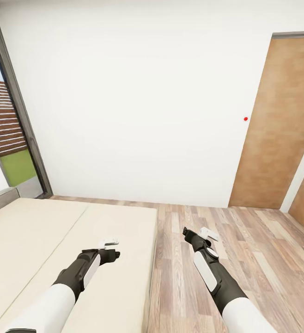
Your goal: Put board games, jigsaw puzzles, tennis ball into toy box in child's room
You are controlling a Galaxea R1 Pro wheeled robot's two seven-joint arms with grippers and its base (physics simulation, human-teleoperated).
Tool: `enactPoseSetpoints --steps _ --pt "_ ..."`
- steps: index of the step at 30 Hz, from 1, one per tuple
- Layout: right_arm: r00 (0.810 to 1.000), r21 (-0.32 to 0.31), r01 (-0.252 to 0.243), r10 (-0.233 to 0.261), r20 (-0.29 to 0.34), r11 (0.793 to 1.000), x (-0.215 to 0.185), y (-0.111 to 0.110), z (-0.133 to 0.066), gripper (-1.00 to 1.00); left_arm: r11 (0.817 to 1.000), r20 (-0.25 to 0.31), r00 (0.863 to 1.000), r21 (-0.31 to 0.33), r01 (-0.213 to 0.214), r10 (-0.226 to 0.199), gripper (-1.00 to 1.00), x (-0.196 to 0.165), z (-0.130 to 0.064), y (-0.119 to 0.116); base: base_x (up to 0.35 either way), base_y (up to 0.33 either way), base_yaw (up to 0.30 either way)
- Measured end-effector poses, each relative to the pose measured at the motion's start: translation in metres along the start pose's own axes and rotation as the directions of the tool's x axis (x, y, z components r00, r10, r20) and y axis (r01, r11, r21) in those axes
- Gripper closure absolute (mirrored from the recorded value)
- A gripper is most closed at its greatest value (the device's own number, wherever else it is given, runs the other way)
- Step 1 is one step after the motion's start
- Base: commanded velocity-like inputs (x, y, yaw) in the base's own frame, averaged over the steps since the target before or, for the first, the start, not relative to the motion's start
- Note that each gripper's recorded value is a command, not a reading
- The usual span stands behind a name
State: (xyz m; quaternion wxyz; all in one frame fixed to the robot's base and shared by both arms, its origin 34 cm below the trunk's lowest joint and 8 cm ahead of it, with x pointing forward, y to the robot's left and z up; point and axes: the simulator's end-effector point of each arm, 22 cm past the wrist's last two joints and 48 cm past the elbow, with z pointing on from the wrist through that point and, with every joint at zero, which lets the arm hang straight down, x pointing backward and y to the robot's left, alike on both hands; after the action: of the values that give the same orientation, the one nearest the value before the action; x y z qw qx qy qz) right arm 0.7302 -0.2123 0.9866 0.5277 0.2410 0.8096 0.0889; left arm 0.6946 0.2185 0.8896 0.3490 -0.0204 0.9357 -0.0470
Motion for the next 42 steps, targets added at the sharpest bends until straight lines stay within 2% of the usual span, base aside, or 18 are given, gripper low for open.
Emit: enactPoseSetpoints --steps 26,42 --pt "1.0 0.0 -0.001 0.001 0.0 1.0 0.0 -0.0001 0.0 -1.0 1.0 0.0 1.0 0.0 0.001 -0.001 -1.0 -0.0001 0.0 0.0001 -0.004 0.0 -0.004" --pt "1.0 0.001 -0.001 0.001 0.0 1.0 -0.0002 -0.0005 0.0001 -1.0 1.0 0.0 1.0 0.0 0.001 -0.001 -1.0 -0.0001 0.0 0.0002 -0.034 0.051 -0.161"
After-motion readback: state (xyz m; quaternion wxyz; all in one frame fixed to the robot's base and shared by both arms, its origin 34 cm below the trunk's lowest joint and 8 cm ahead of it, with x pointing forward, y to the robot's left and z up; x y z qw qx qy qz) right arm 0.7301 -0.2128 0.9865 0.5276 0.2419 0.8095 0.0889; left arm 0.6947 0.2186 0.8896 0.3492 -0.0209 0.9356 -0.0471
